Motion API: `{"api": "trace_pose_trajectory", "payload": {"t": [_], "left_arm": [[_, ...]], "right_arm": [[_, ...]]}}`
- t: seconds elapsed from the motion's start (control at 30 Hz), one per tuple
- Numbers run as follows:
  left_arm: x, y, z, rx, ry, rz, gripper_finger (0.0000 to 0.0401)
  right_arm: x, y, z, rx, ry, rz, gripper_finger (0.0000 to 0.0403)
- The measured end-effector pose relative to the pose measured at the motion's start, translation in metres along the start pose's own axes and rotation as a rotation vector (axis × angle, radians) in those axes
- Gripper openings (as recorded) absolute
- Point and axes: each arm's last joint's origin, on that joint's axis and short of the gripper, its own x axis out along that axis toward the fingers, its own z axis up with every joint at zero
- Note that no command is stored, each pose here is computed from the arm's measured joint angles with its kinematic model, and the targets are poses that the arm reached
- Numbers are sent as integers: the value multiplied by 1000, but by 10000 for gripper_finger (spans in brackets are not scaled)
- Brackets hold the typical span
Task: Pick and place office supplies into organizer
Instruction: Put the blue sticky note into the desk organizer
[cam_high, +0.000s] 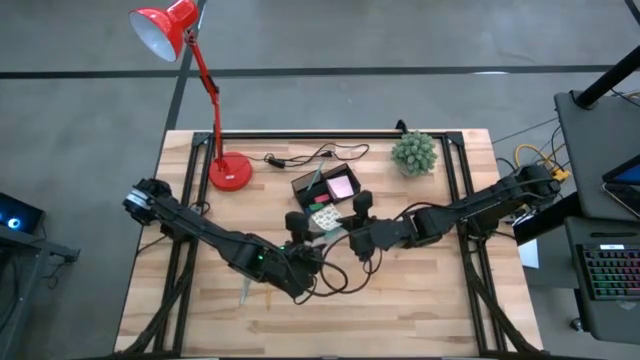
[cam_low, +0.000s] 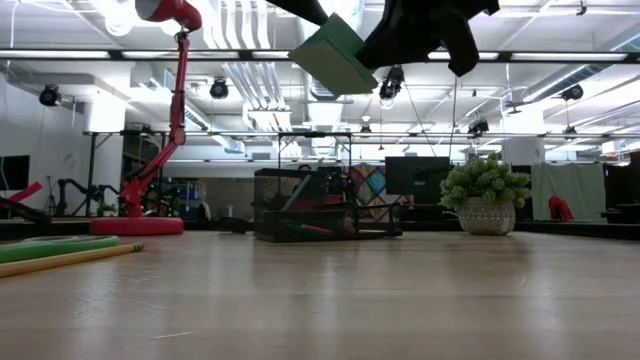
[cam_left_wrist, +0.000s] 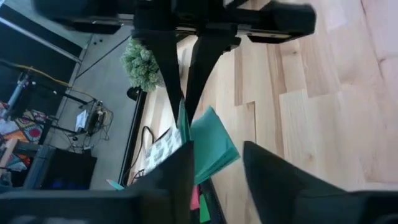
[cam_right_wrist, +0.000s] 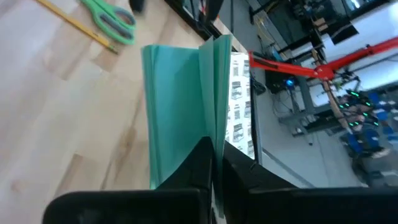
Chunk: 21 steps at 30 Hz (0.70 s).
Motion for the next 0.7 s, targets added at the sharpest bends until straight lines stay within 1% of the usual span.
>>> {"api": "trace_pose_trajectory", "payload": {"t": [0.13,0.27,0.37,0.53,0.7], "left_arm": [[-7,8,0,-10,0,-1,169],[-18,20,-4,-19,19,-1,195],[-30,33,-11,-82,52,1,201],[-46,47,-31,-156,97,5,201],[-60,59,-48,-191,77,2,200]], "right_arm": [[0,-1,-2,-13,49,-61,8],[1,-4,-6,-67,95,-90,8],[6,-9,-16,-93,159,-81,8],[20,-23,-44,-128,302,-47,8],[35,-45,-68,-109,295,72,8]]}}
